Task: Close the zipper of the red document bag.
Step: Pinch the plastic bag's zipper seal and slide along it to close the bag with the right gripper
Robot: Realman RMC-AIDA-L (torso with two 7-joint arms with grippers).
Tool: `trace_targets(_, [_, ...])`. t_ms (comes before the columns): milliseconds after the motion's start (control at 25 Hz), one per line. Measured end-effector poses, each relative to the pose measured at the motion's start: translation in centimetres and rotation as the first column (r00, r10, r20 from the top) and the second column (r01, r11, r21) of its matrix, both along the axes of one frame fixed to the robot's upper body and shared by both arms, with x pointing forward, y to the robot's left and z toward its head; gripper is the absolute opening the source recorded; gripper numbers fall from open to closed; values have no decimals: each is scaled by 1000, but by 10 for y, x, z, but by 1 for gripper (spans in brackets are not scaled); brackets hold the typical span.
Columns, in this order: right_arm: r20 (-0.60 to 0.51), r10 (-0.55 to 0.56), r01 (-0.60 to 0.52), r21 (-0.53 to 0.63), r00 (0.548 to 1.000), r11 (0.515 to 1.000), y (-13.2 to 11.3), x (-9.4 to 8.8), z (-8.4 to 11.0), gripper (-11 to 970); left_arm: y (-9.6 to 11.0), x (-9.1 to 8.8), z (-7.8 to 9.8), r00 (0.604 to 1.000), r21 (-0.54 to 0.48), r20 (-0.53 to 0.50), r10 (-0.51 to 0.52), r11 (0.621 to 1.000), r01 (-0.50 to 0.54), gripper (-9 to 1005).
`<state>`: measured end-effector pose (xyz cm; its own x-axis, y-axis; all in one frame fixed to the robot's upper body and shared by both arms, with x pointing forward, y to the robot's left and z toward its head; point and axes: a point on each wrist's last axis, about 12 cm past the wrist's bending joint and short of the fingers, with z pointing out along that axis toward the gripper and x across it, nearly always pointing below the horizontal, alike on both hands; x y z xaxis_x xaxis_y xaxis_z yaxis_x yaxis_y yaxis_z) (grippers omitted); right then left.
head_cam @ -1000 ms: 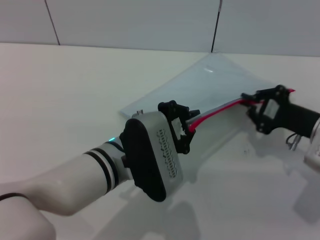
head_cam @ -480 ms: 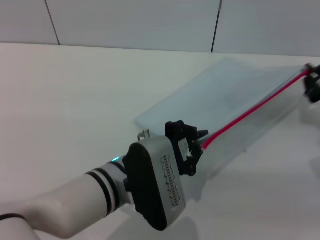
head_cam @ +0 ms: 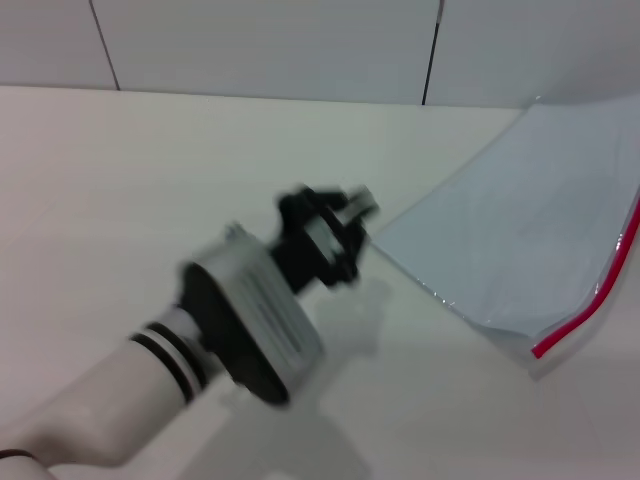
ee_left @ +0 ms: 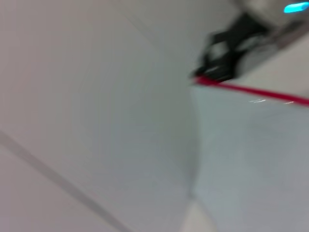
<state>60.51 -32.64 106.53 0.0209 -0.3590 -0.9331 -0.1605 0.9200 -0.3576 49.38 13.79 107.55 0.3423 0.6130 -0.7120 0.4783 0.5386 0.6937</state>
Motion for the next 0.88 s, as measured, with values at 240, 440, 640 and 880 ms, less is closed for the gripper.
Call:
trace_targets(240, [272,-38,-17,195,962,981,-9,-51,5,310,41,21,11,966,-316,18,258,918,-239,173])
trace_targets(440, [403,-62,-46,255,913,966,-12,-85,7,552,75,25,10,929,-497,37,368,813,-302,316])
trace_targets(640, [432,-3,-112,239,902,965,-6,-95,7,703,100,21,11,913,-636,64,404,721,-275,492])
trace_targets(880, [484,100,-217,192,870,957,0,-108,11,842,130,14,6,908,-743,102,406,638,-202,682])
